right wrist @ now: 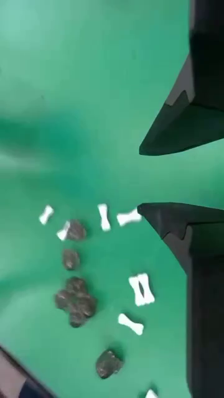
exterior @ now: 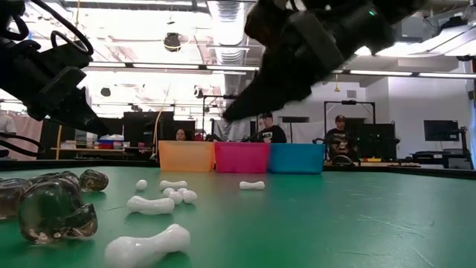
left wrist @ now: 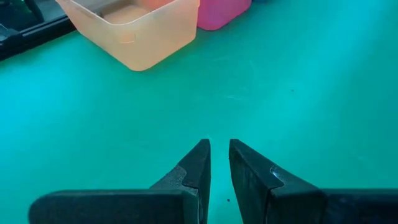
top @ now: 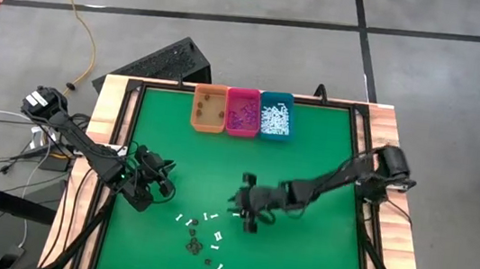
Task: Sort Halloween decoration
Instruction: Put the white bone toy into the blue bin
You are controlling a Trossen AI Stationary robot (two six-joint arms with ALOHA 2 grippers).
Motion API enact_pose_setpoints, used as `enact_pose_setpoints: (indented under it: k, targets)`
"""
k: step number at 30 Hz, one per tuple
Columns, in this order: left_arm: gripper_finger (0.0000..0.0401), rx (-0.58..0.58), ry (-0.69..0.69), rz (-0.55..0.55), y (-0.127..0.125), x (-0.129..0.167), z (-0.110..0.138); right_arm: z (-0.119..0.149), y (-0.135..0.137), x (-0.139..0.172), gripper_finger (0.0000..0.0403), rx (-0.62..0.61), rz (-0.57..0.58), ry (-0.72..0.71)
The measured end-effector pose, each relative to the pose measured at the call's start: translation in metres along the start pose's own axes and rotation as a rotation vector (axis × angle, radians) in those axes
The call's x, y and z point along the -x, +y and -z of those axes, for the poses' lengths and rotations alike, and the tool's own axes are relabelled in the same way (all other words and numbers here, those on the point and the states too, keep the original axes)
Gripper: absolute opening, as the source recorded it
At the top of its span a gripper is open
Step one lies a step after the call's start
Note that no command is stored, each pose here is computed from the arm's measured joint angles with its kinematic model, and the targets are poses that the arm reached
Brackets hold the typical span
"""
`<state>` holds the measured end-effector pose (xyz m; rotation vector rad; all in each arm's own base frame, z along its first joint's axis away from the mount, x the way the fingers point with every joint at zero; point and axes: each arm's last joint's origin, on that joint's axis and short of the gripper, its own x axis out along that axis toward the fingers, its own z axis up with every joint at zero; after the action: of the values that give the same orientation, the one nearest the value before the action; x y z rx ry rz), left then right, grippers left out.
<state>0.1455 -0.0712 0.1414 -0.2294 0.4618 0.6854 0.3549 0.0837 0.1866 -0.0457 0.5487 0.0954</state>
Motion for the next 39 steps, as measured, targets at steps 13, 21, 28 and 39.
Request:
enact_pose_setpoints:
  k: [13, 21, 28, 39]
  targets:
    - [0.0051, 0.006, -0.003, 0.001, 0.0, 0.0, 0.0, 0.05, 0.035, -0.04, 0.0148, -0.076, 0.049, 0.107]
    - [0.0051, 0.005, -0.003, 0.0, 0.0, 0.0, 0.0, 0.084, 0.031, -0.03, 0.0138, -0.142, 0.091, 0.142]
    - [0.0051, 0.005, -0.005, -0.001, 0.0, 0.0, 0.0, 0.108, 0.027, -0.023, 0.0091, -0.208, 0.127, 0.147]
    - [0.0051, 0.023, -0.009, -0.003, 0.0, 0.0, 0.0, 0.107, 0.027, -0.024, 0.0017, -0.167, 0.115, 0.127]
